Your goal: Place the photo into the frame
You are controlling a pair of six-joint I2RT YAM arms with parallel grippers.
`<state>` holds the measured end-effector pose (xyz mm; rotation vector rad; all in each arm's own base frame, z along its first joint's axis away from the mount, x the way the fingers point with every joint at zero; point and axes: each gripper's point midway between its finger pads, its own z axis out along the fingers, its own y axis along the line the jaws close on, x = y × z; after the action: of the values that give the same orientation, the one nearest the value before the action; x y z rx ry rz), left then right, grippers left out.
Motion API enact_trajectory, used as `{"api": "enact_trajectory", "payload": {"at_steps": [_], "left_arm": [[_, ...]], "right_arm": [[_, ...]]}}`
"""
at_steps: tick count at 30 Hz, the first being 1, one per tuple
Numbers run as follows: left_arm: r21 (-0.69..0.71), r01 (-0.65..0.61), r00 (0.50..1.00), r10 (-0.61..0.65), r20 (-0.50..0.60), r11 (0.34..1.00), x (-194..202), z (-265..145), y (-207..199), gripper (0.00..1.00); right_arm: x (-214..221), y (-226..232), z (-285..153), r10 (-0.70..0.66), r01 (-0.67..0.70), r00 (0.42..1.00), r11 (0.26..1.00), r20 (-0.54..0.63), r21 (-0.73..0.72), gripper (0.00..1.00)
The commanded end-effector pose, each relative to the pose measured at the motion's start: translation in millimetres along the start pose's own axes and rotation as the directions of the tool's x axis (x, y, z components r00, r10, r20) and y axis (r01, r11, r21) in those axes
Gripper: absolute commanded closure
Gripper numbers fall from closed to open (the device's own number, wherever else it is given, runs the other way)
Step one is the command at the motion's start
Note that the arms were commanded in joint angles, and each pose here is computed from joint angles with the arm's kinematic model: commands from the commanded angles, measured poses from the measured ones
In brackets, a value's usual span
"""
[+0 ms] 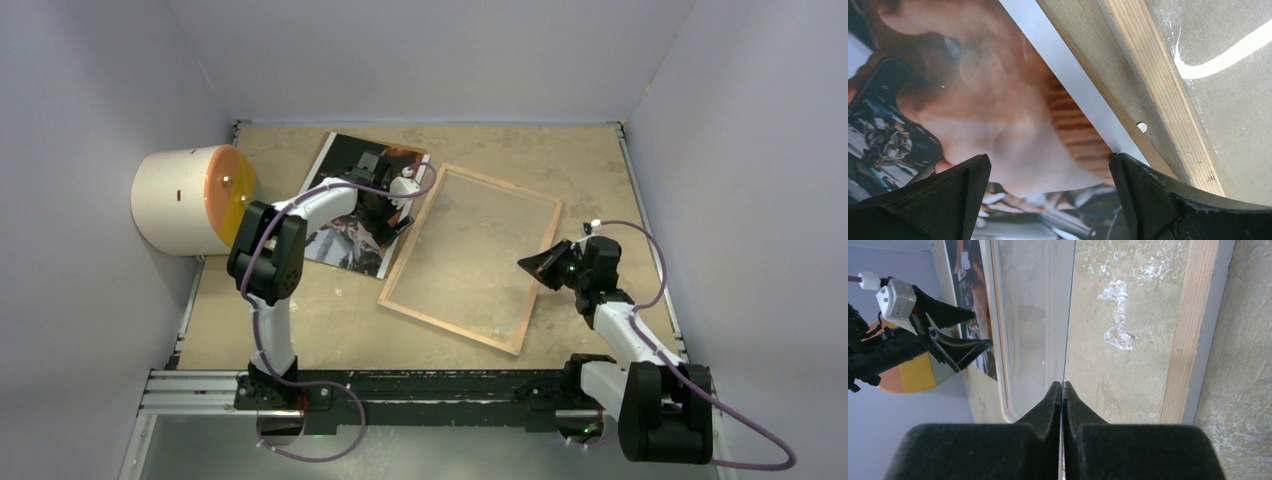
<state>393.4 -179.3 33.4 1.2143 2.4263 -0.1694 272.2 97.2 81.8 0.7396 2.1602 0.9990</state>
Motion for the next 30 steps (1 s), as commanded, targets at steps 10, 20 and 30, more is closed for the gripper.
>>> {"api": "enact_trajectory", "payload": {"at_steps": [10, 20, 30], "left_arm": [[0.075, -0.006, 1.0, 0.007, -0.013, 0.997, 9.0, 23.1, -25.0, 0.01], [0.102, -0.032, 0.999, 0.034, -0.018, 0.994, 7.8, 29.8, -40.4, 0.0], [0.093, -0.052, 0.998, 0.054, -0.015, 0.994, -1.8, 23.6, -41.9, 0.0]], "right_arm": [[-13.9, 26.6, -0.8, -0.008, 0.018, 0.997, 0.99, 0.072, -0.139, 1.0], [-18.7, 69.7, -18.9, -0.083, 0.12, 0.989, 0.937, 0.126, -0.329, 1.0], [-13.9, 81.2, -21.0, -0.123, 0.159, 0.985, 0.912, 0.118, -0.378, 1.0]]}}
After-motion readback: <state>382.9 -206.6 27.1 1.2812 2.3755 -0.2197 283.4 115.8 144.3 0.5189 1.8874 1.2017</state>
